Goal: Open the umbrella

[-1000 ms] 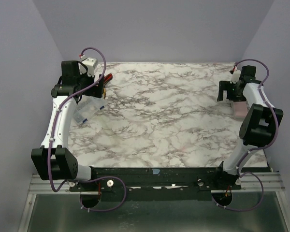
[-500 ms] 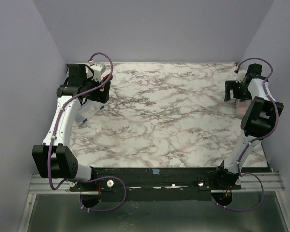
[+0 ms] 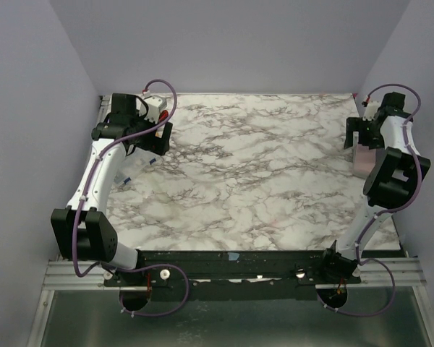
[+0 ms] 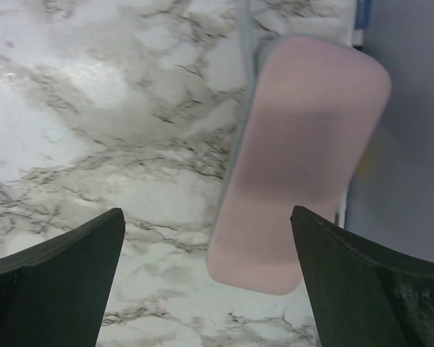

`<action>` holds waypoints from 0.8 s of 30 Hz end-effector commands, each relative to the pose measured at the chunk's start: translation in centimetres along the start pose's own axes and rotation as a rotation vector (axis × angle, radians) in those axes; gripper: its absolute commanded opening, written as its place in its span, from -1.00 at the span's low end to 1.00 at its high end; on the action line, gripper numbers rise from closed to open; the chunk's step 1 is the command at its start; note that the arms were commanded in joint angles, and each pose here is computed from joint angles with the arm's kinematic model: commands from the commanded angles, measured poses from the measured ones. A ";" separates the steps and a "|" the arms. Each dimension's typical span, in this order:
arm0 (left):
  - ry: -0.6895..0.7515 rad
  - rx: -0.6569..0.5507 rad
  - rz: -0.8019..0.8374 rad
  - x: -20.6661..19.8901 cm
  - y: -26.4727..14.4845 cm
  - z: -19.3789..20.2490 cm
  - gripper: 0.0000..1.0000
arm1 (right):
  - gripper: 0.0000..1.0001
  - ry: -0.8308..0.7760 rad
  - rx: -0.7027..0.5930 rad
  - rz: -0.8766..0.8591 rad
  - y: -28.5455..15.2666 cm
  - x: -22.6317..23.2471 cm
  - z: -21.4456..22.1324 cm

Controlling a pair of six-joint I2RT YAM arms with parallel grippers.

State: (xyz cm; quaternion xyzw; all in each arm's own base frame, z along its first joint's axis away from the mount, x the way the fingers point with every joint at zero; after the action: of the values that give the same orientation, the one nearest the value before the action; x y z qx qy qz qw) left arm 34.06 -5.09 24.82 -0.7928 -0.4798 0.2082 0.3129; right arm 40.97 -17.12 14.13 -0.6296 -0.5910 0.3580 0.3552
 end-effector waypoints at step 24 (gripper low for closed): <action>0.123 -0.021 0.084 -2.6 1.5 0.8 0.97 | 0.71 -0.152 0.150 -0.327 3.5 9.4 5.0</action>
State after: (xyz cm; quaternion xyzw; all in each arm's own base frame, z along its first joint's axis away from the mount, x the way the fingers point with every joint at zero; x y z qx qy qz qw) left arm 34.29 -6.97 23.09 -0.8047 -0.4483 0.1773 0.3464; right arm 40.53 -15.60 10.72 -0.5822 -0.6216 0.3623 0.3787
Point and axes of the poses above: each gripper's point midway between its finger pads, its own y axis out along the fingers, its own x axis along the line the jaws close on, z = x × y, the point moved 5 cm from there along -y, back along the fingers
